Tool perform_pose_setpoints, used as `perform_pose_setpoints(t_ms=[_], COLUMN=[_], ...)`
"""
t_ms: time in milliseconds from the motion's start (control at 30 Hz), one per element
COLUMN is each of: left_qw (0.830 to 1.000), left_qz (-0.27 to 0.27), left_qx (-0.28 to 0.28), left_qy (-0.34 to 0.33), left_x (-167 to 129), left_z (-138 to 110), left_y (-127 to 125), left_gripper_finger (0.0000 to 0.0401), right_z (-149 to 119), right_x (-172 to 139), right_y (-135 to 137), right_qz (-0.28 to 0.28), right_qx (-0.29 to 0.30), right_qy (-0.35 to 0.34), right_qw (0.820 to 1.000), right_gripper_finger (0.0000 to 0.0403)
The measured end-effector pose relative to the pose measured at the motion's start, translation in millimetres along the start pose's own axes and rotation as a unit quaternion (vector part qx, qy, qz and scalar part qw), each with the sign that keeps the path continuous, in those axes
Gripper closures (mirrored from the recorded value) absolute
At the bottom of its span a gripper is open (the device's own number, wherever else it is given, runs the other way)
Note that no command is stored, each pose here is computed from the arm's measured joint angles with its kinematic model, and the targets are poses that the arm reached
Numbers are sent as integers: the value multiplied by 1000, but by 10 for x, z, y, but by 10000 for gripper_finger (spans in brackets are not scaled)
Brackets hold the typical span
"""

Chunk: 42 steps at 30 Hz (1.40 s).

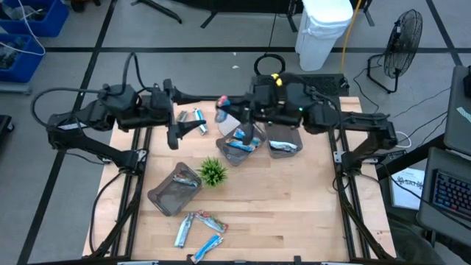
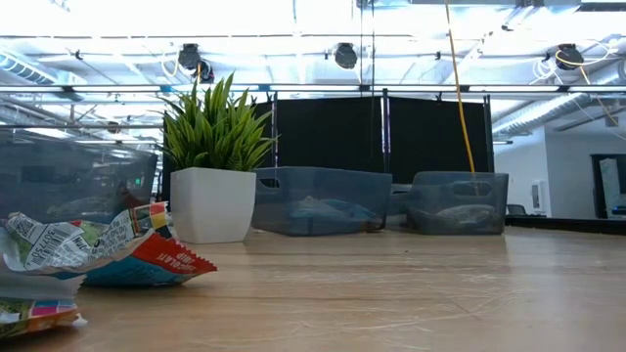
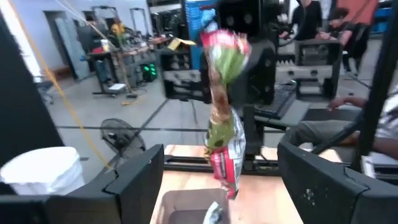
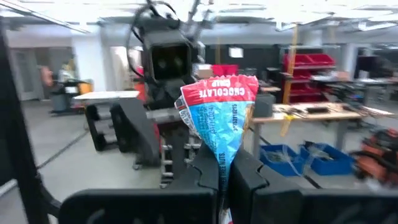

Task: Pick and place Granola Bars by type
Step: Put the red granola bar into the bottom black bin

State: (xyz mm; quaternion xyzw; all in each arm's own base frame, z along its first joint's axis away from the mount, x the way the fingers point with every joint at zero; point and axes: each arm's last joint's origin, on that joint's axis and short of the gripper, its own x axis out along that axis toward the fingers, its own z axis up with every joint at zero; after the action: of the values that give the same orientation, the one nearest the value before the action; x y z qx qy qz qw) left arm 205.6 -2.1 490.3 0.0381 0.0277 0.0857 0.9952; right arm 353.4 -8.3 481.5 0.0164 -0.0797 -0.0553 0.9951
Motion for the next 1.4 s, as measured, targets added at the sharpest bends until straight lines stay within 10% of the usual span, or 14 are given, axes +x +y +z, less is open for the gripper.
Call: perform_pose_setpoints(t_ms=[800, 1400], left_qw=[1000, 1000], left_qz=[-8, -3], left_qx=[-23, -21], left_qy=[8, 20], left_x=[339, 338], left_z=[-90, -113], left_y=[20, 21], left_gripper_finger=[97, 313], right_z=[34, 27], right_x=[315, 315], right_y=[-16, -3], right_qz=[29, 42], right_qx=[-7, -7], right_qy=[1, 3], right_qw=[1000, 999], right_gripper_finger=[403, 403])
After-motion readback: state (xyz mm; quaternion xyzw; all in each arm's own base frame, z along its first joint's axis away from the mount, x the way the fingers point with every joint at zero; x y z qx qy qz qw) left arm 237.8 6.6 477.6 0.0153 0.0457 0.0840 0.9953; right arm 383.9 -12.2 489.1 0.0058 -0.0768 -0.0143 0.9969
